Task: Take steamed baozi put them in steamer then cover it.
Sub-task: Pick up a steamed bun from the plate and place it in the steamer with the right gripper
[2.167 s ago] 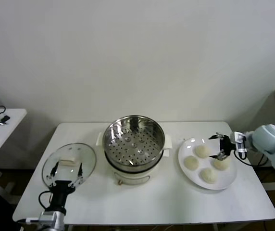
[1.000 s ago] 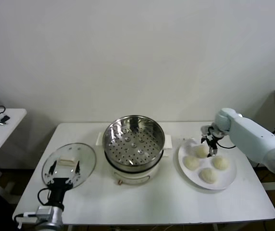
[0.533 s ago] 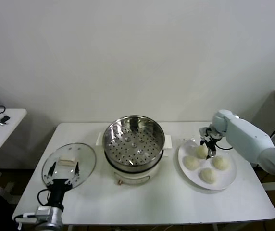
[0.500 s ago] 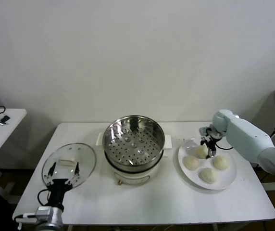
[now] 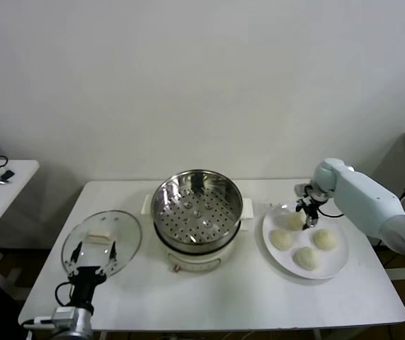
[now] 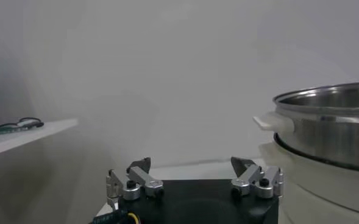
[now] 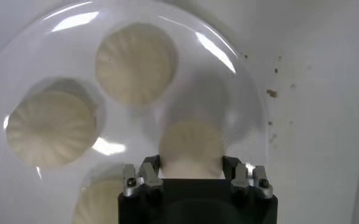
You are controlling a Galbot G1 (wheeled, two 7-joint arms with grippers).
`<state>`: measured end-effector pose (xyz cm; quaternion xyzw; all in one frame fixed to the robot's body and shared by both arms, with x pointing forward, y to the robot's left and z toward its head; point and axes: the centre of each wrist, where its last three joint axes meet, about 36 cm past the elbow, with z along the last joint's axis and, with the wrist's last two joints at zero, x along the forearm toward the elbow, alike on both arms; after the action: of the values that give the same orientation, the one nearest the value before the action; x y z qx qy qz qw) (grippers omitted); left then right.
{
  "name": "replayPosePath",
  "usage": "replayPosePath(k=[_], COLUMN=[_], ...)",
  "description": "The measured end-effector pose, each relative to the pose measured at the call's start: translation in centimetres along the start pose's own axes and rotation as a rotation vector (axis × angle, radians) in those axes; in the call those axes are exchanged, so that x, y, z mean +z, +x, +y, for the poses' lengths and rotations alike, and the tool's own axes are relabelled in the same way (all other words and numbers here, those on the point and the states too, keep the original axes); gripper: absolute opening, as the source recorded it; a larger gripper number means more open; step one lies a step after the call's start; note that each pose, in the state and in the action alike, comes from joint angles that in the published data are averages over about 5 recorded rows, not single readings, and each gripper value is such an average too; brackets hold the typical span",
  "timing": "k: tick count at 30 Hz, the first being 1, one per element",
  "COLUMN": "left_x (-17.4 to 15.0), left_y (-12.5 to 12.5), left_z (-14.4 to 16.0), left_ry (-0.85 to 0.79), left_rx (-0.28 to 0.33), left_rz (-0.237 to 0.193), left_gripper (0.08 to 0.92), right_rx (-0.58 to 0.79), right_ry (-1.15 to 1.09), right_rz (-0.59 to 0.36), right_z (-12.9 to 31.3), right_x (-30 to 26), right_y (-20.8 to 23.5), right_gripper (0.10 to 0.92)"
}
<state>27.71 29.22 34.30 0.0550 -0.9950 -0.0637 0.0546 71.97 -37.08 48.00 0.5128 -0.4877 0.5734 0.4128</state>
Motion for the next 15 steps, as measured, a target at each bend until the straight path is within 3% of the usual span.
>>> replayPosePath(k=[15], left_x=[-0.3], left_y=[0.5], left_z=[-0.1], left_ry=[-0.013], left_rx=[0.0], left_rz=[0.0], left_gripper=[0.823], right_rx=[0.113], right_ry=[0.457], right_rz=[0.001], right_z=[-6.6], right_x=[-9.5], right_y=[12.6], right_gripper=[0.67])
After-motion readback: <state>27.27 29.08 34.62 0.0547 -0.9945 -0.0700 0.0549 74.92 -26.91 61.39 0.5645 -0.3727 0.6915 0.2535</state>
